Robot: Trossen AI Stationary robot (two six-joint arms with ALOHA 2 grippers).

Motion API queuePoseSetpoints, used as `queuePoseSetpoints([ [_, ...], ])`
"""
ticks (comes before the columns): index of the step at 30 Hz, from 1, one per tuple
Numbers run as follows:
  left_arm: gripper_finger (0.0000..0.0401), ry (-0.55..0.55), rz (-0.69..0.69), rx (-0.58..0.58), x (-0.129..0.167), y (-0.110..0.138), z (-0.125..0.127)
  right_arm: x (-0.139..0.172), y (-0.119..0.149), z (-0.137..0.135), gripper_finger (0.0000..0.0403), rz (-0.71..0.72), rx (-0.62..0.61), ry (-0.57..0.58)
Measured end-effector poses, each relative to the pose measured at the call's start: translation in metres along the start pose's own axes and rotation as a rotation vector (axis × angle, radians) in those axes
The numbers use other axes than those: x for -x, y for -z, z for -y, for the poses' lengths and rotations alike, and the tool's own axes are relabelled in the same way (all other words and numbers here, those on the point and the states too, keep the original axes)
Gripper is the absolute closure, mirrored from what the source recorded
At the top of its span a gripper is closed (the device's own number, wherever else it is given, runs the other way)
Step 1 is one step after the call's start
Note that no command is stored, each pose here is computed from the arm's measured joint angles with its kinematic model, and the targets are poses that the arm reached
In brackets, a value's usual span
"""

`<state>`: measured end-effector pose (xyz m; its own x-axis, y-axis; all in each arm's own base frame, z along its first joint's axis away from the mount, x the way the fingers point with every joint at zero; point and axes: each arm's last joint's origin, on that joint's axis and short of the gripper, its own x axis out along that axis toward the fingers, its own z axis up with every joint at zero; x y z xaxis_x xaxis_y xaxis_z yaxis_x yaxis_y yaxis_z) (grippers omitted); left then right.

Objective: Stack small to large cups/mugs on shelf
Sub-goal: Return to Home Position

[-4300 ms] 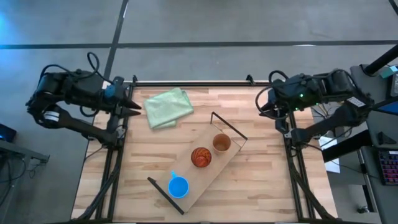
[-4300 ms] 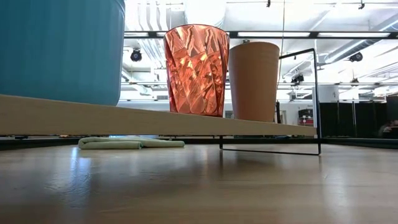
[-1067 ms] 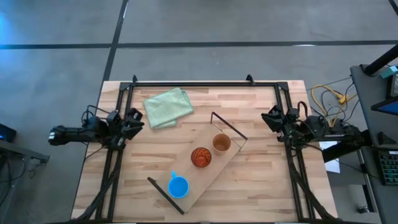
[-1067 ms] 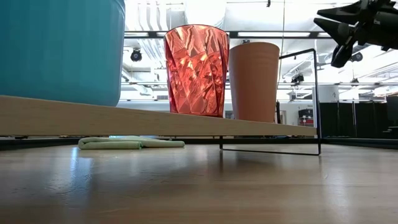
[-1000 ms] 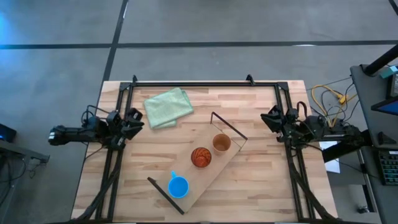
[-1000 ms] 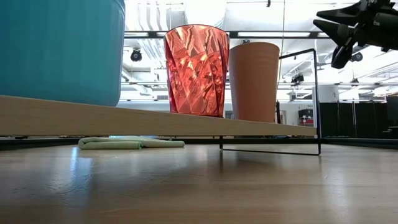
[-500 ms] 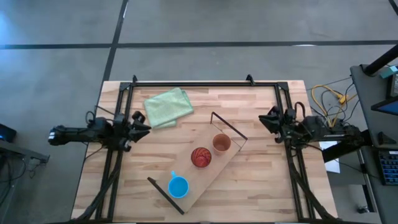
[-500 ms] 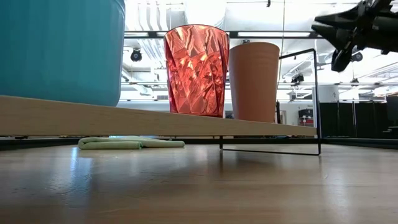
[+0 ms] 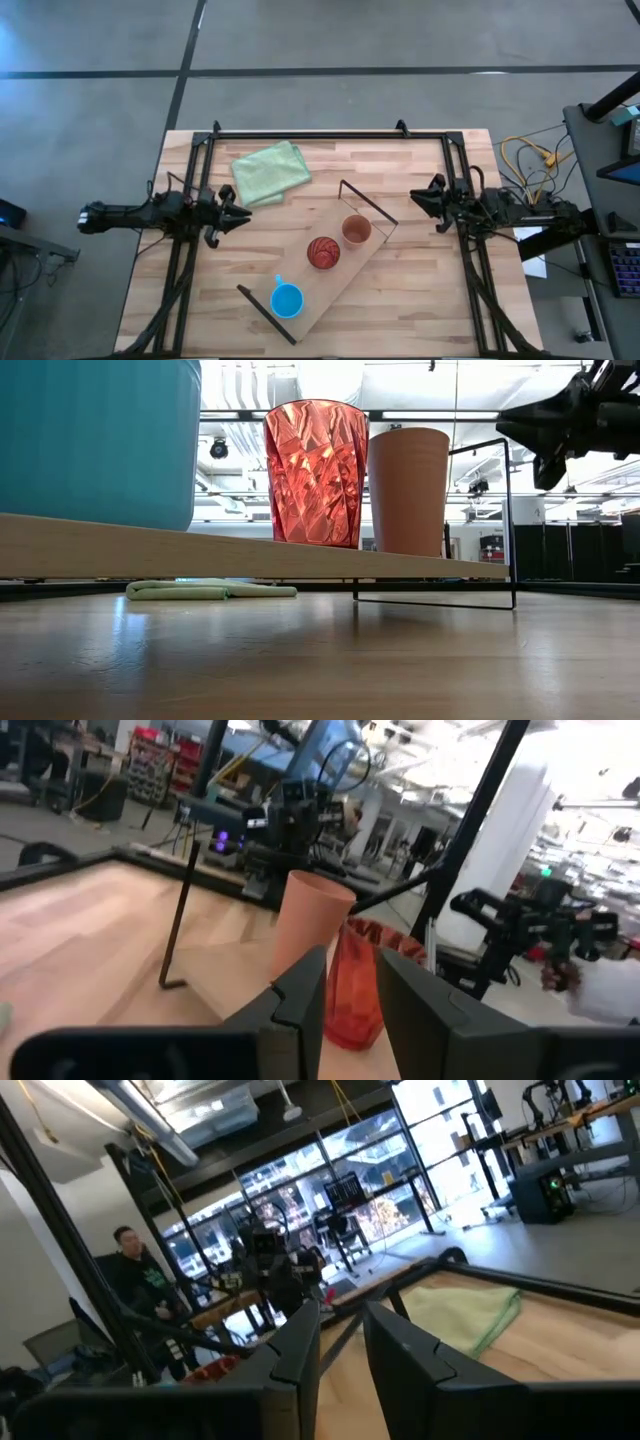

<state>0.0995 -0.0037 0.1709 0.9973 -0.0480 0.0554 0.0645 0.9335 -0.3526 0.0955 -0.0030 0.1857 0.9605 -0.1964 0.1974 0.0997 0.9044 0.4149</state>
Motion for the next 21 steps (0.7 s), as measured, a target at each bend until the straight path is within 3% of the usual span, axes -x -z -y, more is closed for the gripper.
queuePoseSetpoints([
  [10, 0.0324, -0.026, -0.067, 0.001, 0.0, 0.006, -0.002, 0.001, 0.015, 0.006, 0.0331, -0.153, 0.021, 0.051],
  [21, 0.0324, -0.042, -0.116, 0.0, -0.003, 0.01, -0.004, 0.001, 0.015, 0.006, 0.033, -0.158, 0.042, 0.053],
])
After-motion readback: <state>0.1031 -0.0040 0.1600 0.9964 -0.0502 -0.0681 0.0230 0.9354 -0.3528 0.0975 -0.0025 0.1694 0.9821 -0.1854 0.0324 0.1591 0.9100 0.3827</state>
